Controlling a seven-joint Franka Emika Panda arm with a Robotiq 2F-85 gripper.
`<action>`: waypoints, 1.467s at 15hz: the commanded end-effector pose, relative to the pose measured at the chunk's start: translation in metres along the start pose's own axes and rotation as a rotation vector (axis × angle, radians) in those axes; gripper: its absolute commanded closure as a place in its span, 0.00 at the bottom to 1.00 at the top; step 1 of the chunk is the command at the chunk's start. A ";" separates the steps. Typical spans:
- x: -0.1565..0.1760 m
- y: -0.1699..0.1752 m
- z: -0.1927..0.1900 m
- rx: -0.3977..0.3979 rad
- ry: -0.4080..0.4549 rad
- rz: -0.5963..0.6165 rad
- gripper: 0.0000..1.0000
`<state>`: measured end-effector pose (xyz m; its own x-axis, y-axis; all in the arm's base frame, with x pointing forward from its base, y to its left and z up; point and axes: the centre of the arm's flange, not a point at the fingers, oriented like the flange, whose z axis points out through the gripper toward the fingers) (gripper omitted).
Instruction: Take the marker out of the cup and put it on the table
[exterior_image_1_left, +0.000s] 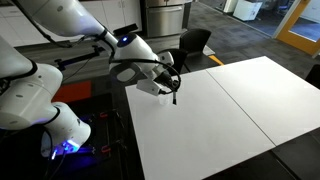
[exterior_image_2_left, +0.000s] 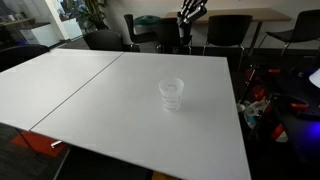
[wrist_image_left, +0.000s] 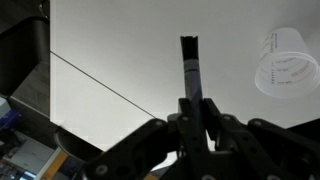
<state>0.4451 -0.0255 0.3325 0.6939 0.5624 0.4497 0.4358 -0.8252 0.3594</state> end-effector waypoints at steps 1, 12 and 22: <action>0.017 0.028 0.003 0.081 -0.072 0.016 0.95; 0.053 0.080 0.063 0.155 -0.279 0.026 0.95; 0.061 0.077 0.166 0.257 -0.407 0.023 0.95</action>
<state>0.5853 -0.0642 0.2625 0.8364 0.5365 0.1122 0.5189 -0.8411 0.1527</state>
